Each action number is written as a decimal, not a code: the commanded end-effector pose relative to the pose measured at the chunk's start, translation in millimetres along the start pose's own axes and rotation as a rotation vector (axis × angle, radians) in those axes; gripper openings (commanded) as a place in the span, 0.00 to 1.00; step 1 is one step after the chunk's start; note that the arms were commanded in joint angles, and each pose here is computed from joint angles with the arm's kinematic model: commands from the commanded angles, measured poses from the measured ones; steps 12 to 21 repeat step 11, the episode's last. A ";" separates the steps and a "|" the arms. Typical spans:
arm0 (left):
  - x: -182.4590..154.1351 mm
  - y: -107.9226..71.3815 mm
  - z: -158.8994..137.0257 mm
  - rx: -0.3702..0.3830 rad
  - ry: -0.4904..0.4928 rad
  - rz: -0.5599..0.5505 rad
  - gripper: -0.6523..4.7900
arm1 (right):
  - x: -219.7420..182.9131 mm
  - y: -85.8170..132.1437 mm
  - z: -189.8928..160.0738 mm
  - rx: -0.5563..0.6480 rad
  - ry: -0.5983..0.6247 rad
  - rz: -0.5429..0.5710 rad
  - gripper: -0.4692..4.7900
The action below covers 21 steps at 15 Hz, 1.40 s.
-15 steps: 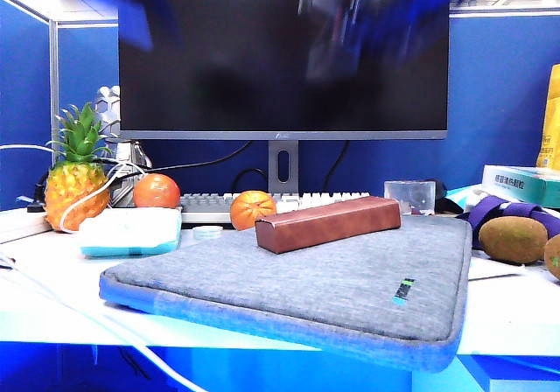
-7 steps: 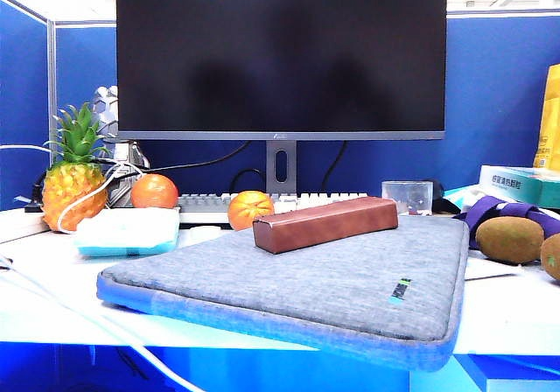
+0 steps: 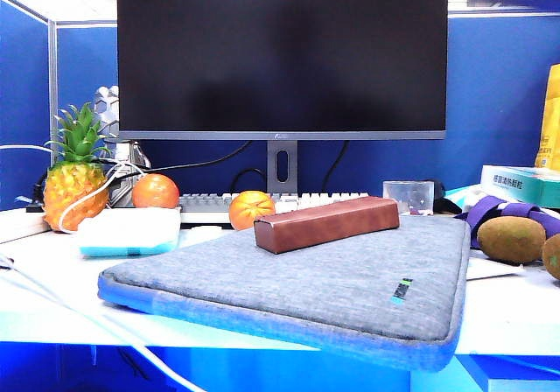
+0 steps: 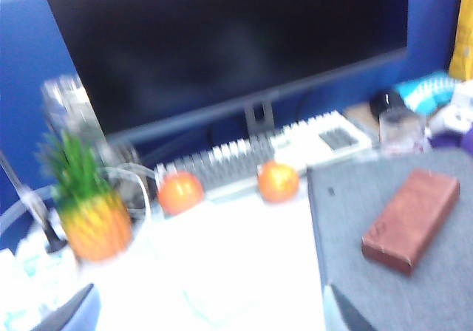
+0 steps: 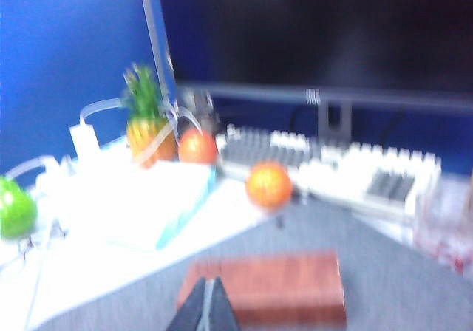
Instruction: Close the glasses case.
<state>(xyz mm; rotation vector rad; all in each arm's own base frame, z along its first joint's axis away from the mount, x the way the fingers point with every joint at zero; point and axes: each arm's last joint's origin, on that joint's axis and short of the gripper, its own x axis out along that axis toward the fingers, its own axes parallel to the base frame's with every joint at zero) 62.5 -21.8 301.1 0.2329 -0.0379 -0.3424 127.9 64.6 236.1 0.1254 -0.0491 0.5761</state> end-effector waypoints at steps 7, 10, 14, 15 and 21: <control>0.6 -3.4 -13.5 -0.103 0.115 -0.028 0.85 | -3.8 -2.5 -25.7 0.044 0.067 -0.007 0.09; 0.6 -3.4 -13.5 -0.103 0.115 -0.028 0.85 | -3.8 -2.5 -25.7 0.044 0.067 -0.007 0.09; 0.6 -3.4 -13.5 -0.103 0.115 -0.028 0.85 | -3.8 -2.5 -25.7 0.044 0.066 -0.008 0.09; 0.6 -3.4 -13.5 -0.103 0.115 -0.028 0.85 | -3.8 -2.5 -25.7 0.044 0.066 -0.008 0.09; 0.6 -3.4 -13.5 -0.103 0.115 -0.028 0.85 | -3.8 -2.5 -25.7 0.044 0.066 -0.008 0.09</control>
